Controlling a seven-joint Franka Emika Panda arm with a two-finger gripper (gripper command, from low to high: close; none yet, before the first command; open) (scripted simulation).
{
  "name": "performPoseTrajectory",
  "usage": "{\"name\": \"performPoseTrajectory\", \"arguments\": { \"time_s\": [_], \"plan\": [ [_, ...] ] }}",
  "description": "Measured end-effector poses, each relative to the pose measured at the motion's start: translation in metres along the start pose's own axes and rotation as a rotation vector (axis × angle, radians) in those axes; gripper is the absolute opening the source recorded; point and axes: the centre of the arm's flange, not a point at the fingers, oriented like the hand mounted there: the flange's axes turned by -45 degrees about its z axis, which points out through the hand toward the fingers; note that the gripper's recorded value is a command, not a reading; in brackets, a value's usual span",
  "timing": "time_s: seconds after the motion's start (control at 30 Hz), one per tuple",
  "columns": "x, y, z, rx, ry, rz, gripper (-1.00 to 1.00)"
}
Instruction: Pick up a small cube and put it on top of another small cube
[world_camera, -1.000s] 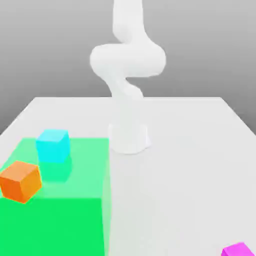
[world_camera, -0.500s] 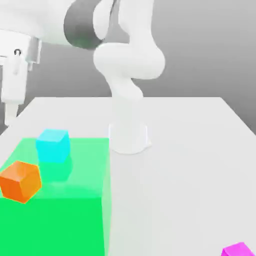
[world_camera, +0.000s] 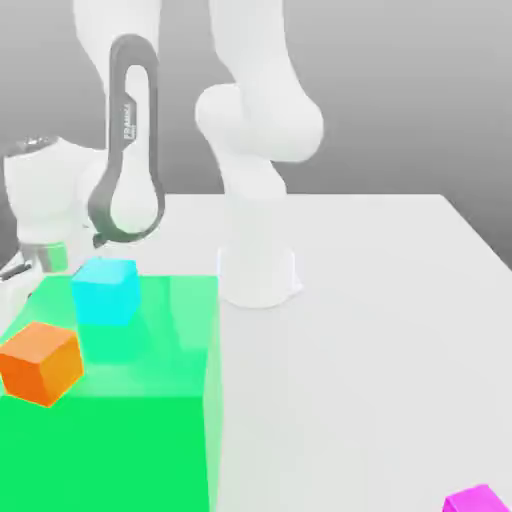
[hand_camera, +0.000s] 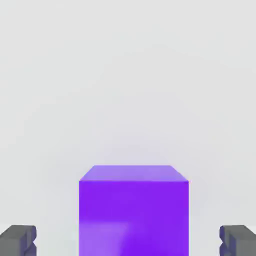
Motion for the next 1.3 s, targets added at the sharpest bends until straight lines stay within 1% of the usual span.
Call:
{"name": "performPoseTrajectory", "arguments": {
  "time_s": [0.03,0.27,0.5,0.7,0.93,1.17,1.23,1.3],
  "plan": [
    [0.0,0.001,0.007,0.0,0.0,0.0,-1.0],
    [0.0,0.001,0.008,0.002,0.0,0.001,-1.0],
    [0.001,0.001,-0.048,0.002,-0.001,0.005,-1.0],
    [0.052,0.034,-0.042,-0.012,-0.055,0.078,-1.0],
    [0.031,-0.036,-0.1,0.04,-0.157,-0.277,-1.0],
    [-0.016,-0.096,-0.186,0.145,-0.288,-0.685,-1.0],
    [-0.049,-0.109,-0.214,0.134,-0.28,-0.793,-1.0],
    [-0.09,-0.117,-0.243,0.105,-0.243,-0.893,-1.0]
  ]
}}
